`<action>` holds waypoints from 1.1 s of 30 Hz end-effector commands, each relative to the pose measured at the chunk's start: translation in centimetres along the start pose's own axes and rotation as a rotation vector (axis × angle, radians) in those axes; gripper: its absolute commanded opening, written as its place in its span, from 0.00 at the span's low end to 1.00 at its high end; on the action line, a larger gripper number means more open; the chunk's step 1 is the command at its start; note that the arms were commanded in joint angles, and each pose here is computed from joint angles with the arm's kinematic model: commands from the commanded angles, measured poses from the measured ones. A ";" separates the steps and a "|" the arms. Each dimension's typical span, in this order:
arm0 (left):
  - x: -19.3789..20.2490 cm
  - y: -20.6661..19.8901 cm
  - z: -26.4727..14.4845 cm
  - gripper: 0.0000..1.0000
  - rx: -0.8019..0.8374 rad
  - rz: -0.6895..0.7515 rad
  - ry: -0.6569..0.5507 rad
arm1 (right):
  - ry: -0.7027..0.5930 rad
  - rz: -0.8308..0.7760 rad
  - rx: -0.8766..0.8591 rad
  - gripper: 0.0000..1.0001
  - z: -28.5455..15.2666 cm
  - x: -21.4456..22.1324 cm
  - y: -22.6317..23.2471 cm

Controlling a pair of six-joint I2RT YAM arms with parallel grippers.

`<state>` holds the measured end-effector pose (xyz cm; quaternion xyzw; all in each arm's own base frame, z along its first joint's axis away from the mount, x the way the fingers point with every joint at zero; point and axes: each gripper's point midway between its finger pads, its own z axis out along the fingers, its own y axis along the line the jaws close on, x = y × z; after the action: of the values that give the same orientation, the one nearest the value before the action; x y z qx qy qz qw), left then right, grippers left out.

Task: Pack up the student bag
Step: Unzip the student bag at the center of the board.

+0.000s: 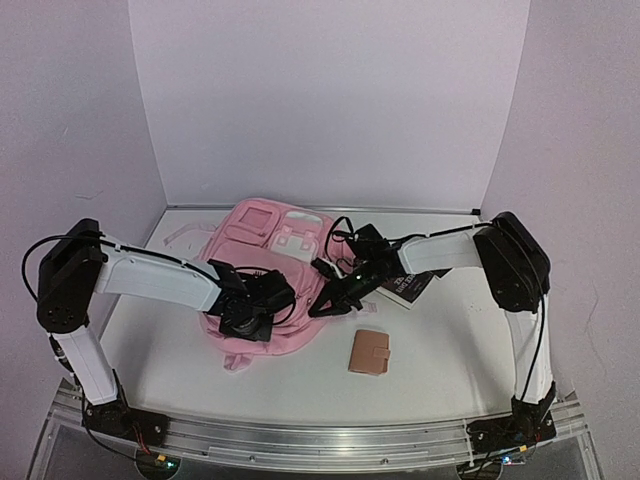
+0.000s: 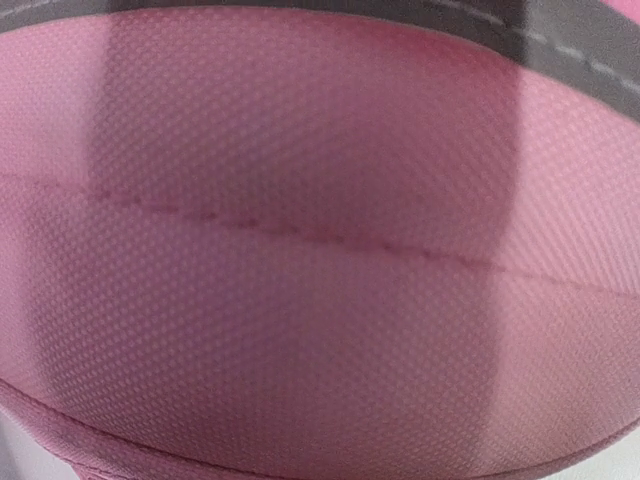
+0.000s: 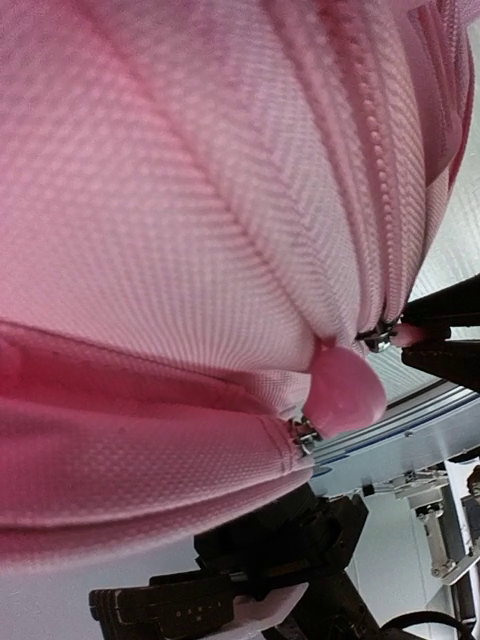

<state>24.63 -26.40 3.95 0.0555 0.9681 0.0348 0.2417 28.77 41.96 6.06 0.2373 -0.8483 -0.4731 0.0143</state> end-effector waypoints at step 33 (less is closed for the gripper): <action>-3.5 -8.5 -5.4 0.63 0.314 0.023 -0.069 | -0.193 -0.130 0.092 0.64 -6.9 -5.8 -1.7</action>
<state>24.77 -35.90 11.45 0.1264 0.9392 -0.1259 0.2934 36.05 37.03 11.16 0.2403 -0.8493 -0.4526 -0.1268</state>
